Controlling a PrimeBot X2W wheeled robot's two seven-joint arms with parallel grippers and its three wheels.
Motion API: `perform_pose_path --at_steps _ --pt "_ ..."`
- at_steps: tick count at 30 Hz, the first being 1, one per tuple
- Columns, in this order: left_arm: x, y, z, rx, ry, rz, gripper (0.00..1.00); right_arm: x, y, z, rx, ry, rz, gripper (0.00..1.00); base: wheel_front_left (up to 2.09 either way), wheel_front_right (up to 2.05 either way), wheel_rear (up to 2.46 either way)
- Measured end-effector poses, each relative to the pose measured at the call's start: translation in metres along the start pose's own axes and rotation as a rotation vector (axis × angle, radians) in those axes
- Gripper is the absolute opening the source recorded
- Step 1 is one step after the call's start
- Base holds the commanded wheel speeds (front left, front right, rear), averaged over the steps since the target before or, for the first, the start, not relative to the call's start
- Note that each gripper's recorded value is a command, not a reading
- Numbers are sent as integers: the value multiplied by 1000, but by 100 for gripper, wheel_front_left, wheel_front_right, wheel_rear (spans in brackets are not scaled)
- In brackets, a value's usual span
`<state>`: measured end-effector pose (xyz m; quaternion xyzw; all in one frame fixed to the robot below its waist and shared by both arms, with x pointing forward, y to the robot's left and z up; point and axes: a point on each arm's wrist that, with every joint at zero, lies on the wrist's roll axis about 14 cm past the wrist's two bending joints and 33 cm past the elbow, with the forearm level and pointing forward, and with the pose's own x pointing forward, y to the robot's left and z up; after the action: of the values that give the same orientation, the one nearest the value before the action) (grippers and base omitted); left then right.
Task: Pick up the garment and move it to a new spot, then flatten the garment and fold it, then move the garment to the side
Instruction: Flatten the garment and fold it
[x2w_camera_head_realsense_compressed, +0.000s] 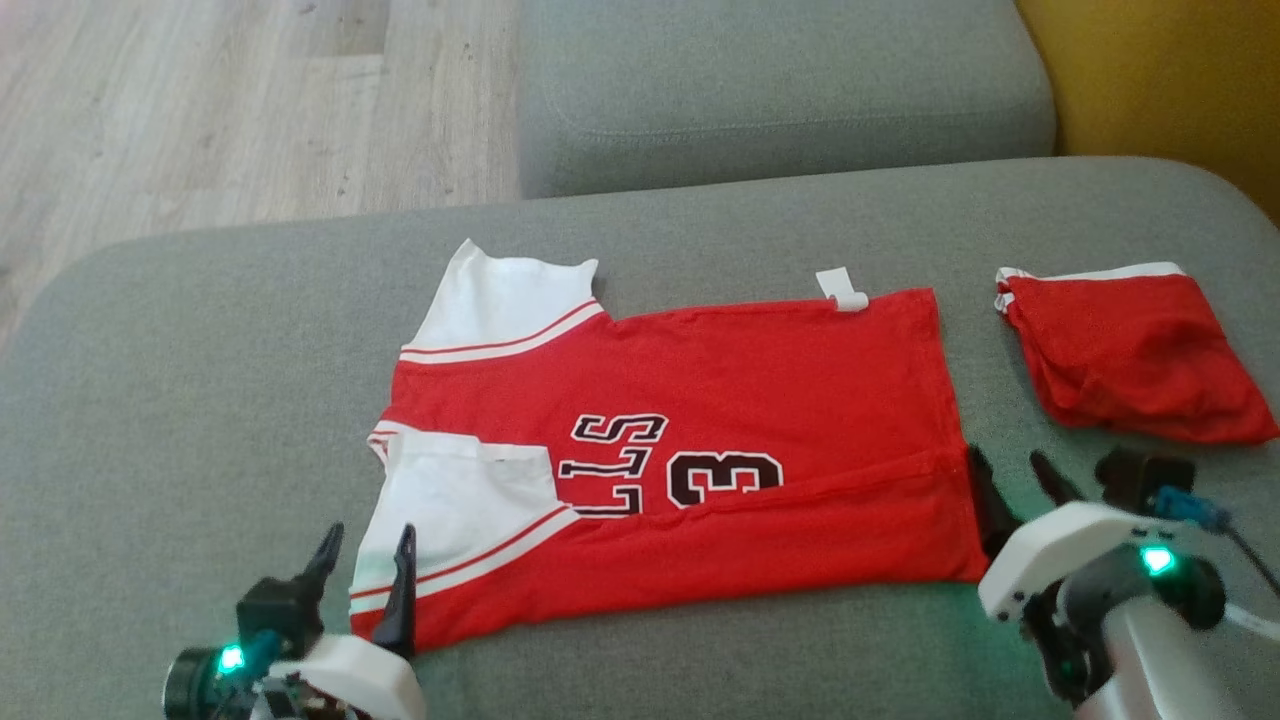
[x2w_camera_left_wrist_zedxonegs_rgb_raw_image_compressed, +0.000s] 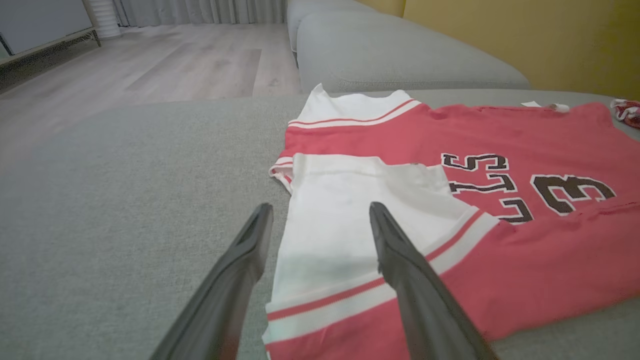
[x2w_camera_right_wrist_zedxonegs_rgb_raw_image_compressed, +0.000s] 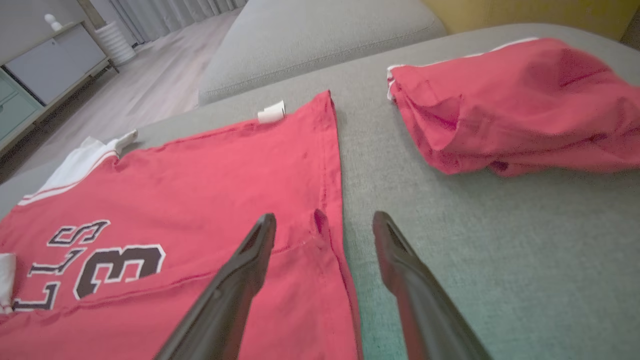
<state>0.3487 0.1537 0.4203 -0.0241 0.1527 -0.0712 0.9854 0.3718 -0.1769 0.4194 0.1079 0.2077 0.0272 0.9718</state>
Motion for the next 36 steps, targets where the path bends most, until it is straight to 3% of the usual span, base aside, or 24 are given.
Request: perform_pose_path --at_steps 7,16,24,32,36 --pt "17 5 49 -11 -177 16 100 1 7 51 -41 -175 13 100 0 0 0" --pt "81 -4 138 71 -302 -100 100 30 9 99 -93 -287 7 100 0 0 0" --pt "158 9 138 202 -64 -153 100 71 16 127 -136 -321 28 100 0 0 0" --pt "218 4 74 247 284 -240 100 103 -11 134 -149 -324 -24 100 0 0 0" --pt "234 11 56 262 349 -242 100 110 -22 132 -149 -322 -43 100 0 0 0"
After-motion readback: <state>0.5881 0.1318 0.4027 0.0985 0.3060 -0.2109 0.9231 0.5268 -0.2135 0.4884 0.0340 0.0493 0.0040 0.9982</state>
